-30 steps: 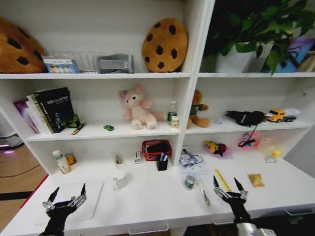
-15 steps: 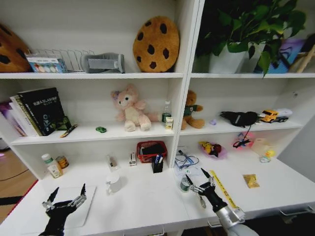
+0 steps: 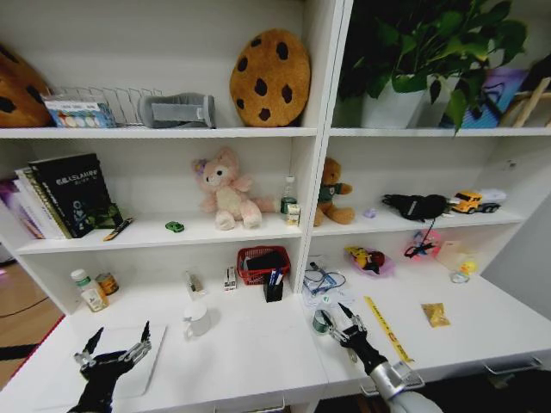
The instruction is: Organize the objects on the table.
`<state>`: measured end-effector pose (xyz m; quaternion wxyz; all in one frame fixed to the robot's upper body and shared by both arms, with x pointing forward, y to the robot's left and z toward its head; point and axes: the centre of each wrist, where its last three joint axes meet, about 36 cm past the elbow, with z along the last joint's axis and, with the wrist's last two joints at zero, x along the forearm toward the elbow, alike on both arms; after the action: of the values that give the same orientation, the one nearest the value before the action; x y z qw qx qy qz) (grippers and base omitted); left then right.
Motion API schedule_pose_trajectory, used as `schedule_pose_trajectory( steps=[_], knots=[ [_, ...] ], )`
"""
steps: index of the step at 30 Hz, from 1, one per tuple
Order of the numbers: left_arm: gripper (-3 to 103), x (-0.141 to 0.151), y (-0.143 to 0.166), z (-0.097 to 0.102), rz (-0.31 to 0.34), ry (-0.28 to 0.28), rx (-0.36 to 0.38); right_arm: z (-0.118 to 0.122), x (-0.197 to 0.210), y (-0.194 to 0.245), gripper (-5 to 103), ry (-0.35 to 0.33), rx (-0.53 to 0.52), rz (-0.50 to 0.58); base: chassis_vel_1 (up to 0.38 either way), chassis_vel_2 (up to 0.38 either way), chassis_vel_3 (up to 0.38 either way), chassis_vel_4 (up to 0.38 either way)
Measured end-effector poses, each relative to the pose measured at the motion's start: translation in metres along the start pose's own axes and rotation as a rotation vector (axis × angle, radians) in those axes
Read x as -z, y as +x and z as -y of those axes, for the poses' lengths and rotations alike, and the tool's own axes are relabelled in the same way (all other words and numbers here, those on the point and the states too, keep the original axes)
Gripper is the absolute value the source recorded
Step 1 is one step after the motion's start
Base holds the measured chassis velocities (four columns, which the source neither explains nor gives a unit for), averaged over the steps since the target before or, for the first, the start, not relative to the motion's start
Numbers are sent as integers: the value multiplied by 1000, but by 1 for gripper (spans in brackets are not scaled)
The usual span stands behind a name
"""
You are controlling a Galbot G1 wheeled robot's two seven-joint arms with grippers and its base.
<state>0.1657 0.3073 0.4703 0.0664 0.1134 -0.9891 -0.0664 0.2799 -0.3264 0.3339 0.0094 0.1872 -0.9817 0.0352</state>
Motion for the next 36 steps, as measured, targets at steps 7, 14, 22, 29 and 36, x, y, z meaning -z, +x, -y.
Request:
schedule_pose_trajectory(
  steps=[7,14,22,29,36],
  knots=[
    [100,0,0,0,0,0,0,2,3,-3,25,-9,3,9,0,0,0,0],
    [100,0,0,0,0,0,0,0,6,0,4,-21,4,14,0,0,0,0],
    [100,0,0,0,0,0,0,-3,10,2,7,-19,9,37,0,0,0,0],
    [100,0,0,0,0,0,0,-2,11,-1,27,-18,5,43,0,0,0,0],
    [100,0,0,0,0,0,0,3,10,-6,54,-6,-9,42,0,0,0,0]
  ],
)
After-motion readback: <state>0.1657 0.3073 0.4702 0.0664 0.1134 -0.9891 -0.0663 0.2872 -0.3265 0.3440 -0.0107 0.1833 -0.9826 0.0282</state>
